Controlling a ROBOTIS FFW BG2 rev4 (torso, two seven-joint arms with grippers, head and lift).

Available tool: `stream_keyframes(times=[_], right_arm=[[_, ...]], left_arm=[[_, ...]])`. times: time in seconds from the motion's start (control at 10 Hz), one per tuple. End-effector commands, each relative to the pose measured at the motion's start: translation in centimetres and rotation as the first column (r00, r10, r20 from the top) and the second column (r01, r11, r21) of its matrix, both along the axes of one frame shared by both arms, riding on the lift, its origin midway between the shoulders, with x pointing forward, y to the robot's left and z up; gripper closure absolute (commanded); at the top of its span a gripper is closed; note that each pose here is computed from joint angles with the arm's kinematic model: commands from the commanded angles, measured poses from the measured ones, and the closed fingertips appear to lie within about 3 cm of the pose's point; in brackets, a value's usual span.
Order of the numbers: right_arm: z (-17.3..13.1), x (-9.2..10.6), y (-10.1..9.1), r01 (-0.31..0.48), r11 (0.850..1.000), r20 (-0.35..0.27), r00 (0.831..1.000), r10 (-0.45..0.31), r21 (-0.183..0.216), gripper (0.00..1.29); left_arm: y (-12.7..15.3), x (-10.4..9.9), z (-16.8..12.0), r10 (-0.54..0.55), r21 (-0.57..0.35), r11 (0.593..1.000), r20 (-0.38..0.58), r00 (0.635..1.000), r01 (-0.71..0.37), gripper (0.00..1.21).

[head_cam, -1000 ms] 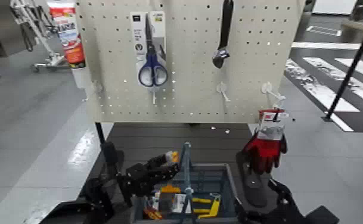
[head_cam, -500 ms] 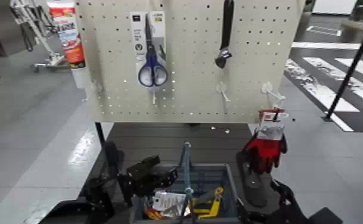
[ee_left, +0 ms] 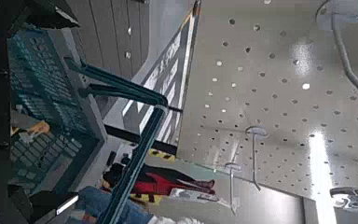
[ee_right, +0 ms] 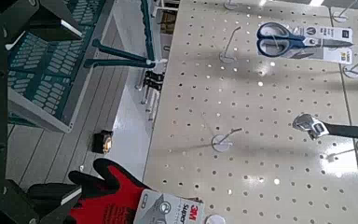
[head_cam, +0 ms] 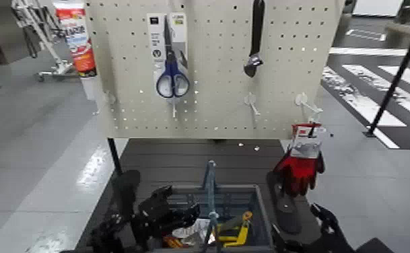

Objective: Put the yellow paint brush into the crate.

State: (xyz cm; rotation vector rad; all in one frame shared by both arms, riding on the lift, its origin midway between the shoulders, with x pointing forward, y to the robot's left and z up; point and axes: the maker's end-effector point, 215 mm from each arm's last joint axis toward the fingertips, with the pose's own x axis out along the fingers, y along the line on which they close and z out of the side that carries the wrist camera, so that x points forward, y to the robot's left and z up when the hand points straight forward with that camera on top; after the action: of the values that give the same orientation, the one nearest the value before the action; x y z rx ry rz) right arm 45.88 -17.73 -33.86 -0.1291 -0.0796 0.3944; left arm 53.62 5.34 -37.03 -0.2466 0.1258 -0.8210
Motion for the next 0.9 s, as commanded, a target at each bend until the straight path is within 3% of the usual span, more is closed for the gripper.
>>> stream_keyframes(times=[0.1, 0.2, 0.5, 0.9], right_arm=[[0.0, -0.4, -0.5, 0.007, 1.0, 0.001, 1.0, -0.007, 0.01, 0.15], [0.0, -0.7, -0.7, 0.012, 1.0, 0.001, 1.0, -0.012, 0.014, 0.15], [0.1, -1.1, -1.4, 0.039, 0.999, 0.002, 0.999, -0.039, 0.026, 0.15], [0.1, -1.3, -1.7, 0.055, 0.998, -0.003, 0.998, -0.055, 0.017, 0.15]], left_arm=[[0.9, -1.9, -0.7, 0.095, 0.03, 0.995, 0.05, 0.994, -0.097, 0.0], [1.6, -2.3, -0.3, 0.155, 0.065, 0.985, 0.108, 0.982, -0.163, 0.0], [4.8, -4.3, 0.0, 0.378, 0.007, 0.923, 0.173, 0.91, -0.385, 0.0], [8.9, -6.0, 0.1, 0.446, 0.083, 0.874, 0.258, 0.857, -0.479, 0.0]])
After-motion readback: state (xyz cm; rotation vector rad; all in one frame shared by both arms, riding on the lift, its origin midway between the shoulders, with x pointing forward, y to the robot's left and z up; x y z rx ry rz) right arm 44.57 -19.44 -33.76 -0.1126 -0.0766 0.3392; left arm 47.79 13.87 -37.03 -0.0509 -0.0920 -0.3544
